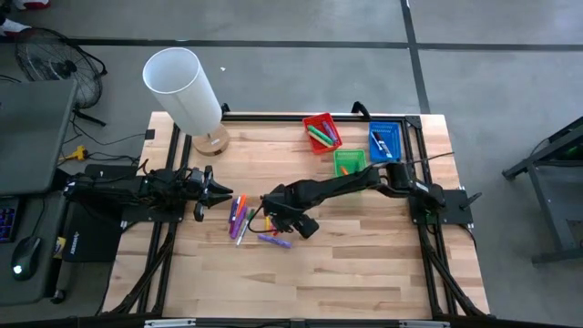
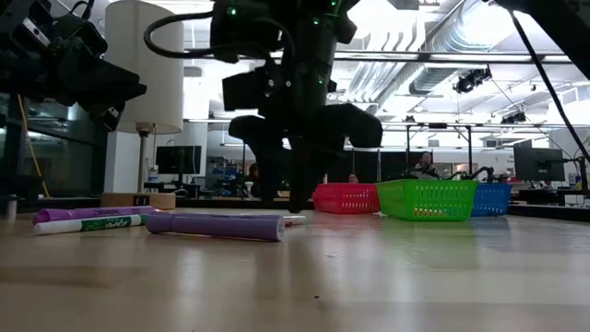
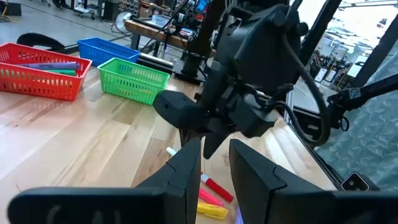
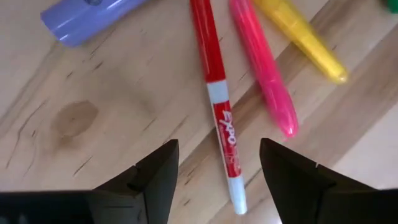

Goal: Pick & Place Markers
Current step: Put the red marker in the blue bin

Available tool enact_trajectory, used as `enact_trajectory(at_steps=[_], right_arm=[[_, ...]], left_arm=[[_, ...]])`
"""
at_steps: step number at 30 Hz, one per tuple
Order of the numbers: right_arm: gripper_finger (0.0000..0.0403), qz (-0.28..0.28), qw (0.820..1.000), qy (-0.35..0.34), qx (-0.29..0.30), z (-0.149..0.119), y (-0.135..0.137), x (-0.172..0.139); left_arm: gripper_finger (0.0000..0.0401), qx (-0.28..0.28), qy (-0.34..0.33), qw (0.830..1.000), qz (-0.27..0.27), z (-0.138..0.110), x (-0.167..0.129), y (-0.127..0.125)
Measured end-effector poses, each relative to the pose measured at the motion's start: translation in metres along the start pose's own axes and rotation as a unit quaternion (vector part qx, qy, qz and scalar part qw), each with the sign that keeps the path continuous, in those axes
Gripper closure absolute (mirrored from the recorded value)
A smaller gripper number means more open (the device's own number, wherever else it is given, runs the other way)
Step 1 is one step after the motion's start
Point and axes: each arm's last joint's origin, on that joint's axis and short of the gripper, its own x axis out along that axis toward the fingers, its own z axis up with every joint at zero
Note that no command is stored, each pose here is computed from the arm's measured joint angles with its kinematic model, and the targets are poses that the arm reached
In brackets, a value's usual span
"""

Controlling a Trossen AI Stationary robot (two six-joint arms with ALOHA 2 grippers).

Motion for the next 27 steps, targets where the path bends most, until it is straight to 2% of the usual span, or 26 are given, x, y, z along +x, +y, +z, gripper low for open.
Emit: enact_trajectory(at_steps=[10, 18, 27], right_arm=[[0.0192, 0.004, 1.0, -0.002, 0.006, 0.002, 0.0, 0.013], [0.0192, 0.046, 0.999, -0.016, 0.009, 0.002, 0.005, 0.013], [0.0209, 0.066, 0.996, -0.01, 0.055, 0.002, 0.009, 0.013]], left_arm=[[0.0318, 0.0, 0.0, 1.0, 0.0, 0.0, 0.0, 0.0], [0.0318, 0.0, 0.0, 1.0, 0.0, 0.0, 0.0, 0.0], [0.0318, 0.0, 0.0, 1.0, 0.0, 0.0, 0.0, 0.0]])
